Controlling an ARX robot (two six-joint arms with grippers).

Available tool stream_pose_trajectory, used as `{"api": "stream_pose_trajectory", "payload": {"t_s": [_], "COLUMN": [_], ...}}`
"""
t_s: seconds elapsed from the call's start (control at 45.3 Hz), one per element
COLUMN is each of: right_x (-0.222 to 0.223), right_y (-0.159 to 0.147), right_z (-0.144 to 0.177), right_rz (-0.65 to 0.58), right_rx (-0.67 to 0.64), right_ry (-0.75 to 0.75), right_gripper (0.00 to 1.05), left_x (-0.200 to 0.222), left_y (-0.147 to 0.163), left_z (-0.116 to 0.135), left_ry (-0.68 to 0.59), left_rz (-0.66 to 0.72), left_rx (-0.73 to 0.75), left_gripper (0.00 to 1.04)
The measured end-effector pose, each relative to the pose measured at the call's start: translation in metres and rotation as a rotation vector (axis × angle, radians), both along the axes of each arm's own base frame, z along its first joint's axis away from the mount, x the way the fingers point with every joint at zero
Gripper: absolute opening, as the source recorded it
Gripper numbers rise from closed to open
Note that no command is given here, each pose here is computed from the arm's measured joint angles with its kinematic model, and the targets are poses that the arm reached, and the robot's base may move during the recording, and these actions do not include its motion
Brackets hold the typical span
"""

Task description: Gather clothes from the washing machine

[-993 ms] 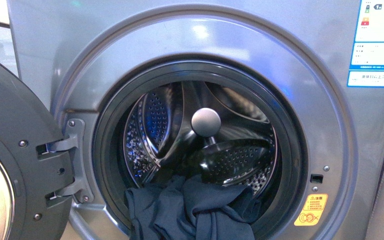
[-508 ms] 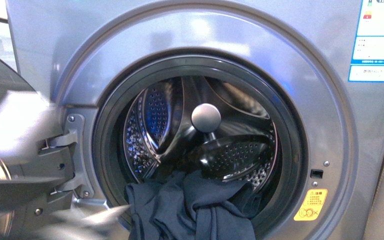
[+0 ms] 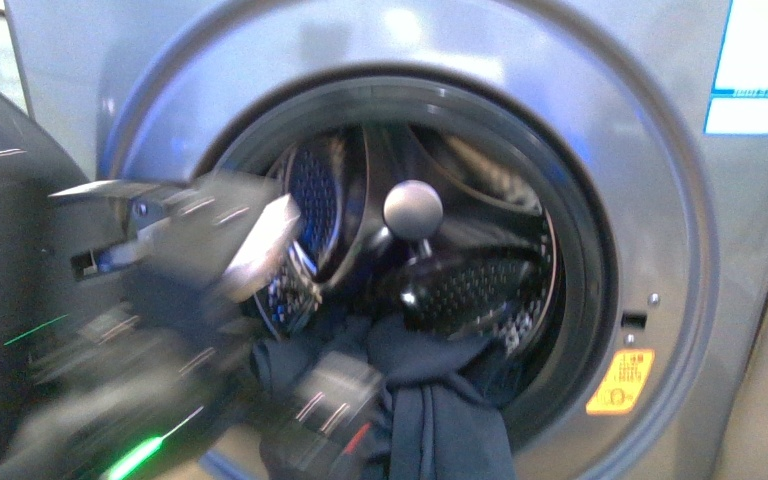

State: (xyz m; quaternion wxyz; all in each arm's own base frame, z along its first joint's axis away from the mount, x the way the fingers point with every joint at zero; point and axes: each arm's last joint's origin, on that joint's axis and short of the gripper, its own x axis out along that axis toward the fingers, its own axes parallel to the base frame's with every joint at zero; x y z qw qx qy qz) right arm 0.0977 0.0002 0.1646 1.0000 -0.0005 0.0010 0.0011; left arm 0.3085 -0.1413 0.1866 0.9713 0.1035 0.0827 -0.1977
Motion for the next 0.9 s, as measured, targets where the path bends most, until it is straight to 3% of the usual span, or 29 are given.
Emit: {"api": "stream_pose_trajectory", "payload": {"t_s": [0.397,0.905], "right_x": [0.0,0.0], "right_y": [0.0,0.0], "right_z": [0.0,0.0], "right_rz": [0.0,0.0], "right_rx": [0.0,0.0], "right_ry": [0.0,0.0], "right_gripper": [0.97,0.97], "left_x": [0.063,0.106], "left_y": [-0.019,-0.026], "left_z": [-0.015,-0.053], "left_ry": [0.12,0.239], "left_rz": [0.061,0.189], "left_rx": [0.029,0.17], "left_gripper": [0.98,0.98]}}
